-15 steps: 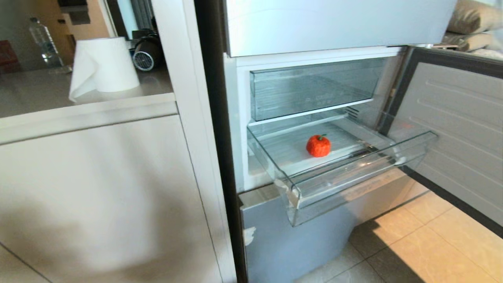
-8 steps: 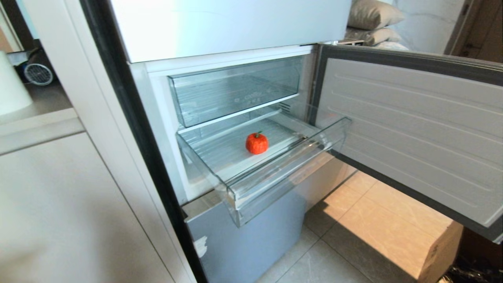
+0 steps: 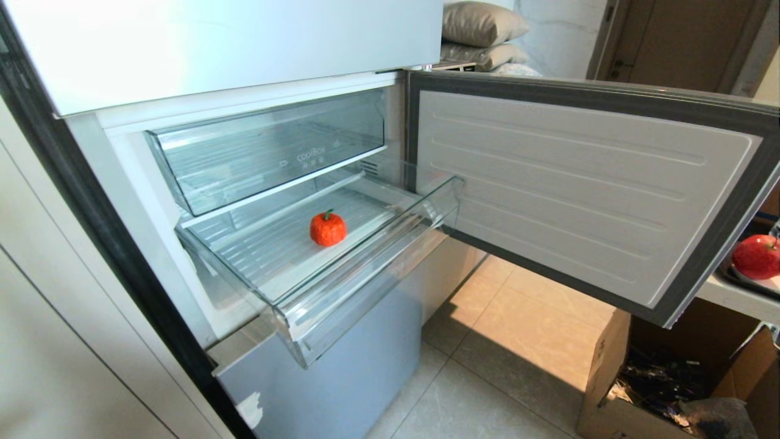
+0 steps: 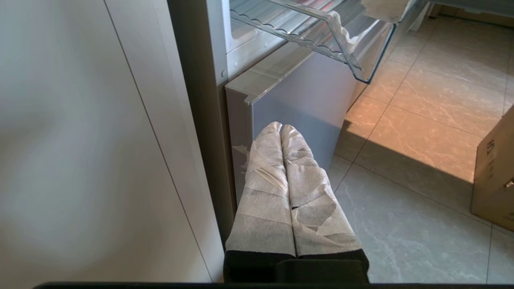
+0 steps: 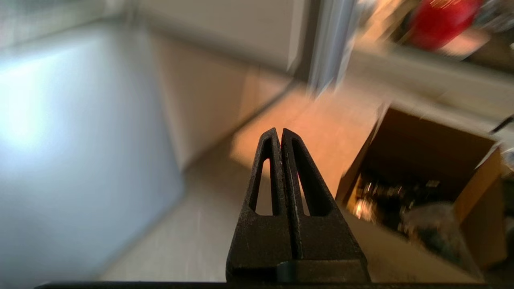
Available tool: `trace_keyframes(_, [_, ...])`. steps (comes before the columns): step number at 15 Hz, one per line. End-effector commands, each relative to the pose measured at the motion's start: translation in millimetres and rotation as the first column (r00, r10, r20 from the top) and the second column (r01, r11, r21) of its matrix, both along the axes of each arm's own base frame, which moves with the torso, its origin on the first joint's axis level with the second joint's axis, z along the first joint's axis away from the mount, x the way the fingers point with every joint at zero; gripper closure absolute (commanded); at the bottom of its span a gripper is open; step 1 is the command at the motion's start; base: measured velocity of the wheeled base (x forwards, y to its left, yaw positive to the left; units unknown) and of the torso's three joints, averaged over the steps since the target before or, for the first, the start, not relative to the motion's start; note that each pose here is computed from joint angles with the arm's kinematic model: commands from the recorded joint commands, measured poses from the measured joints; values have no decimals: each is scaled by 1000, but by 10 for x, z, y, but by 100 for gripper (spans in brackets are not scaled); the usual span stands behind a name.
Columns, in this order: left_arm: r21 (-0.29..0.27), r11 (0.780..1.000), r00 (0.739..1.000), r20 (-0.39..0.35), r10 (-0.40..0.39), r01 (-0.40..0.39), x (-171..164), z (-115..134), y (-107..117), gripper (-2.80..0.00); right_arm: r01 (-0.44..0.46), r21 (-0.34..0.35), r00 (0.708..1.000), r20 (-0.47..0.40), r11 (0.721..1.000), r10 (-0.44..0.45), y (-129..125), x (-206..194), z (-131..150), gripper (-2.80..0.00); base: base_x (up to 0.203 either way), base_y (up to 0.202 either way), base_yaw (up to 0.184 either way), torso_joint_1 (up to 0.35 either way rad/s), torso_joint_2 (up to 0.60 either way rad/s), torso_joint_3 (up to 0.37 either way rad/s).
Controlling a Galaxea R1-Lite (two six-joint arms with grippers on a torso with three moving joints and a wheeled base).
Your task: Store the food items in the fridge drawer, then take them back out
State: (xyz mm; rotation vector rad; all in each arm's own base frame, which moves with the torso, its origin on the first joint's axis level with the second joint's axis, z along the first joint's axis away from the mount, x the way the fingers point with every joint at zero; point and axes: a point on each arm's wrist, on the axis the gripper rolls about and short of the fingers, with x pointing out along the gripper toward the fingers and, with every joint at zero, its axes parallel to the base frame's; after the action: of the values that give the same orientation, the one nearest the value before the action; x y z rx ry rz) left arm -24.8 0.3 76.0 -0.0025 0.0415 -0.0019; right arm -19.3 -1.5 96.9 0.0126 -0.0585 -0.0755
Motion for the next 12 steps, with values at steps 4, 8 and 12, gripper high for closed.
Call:
trace_keyframes(4, [0, 1000, 1000, 0, 0, 0, 0, 0, 0, 0, 327, 140, 945, -39, 935, -325, -52, 259, 573, 0, 0, 0, 0, 0, 0, 0])
trace_keyframes(8, [0, 1000, 1000, 0, 0, 0, 0, 0, 0, 0, 611, 202, 792, -139, 765, -595, -244, 522, 741, 0, 0, 0, 0, 0, 0, 0])
trace_keyframes(12, [0, 1000, 1000, 0, 0, 0, 0, 0, 0, 0, 671, 270, 741, -204, 691, -640, -656, 645, 791, -280, 0, 0, 0, 0, 0, 0])
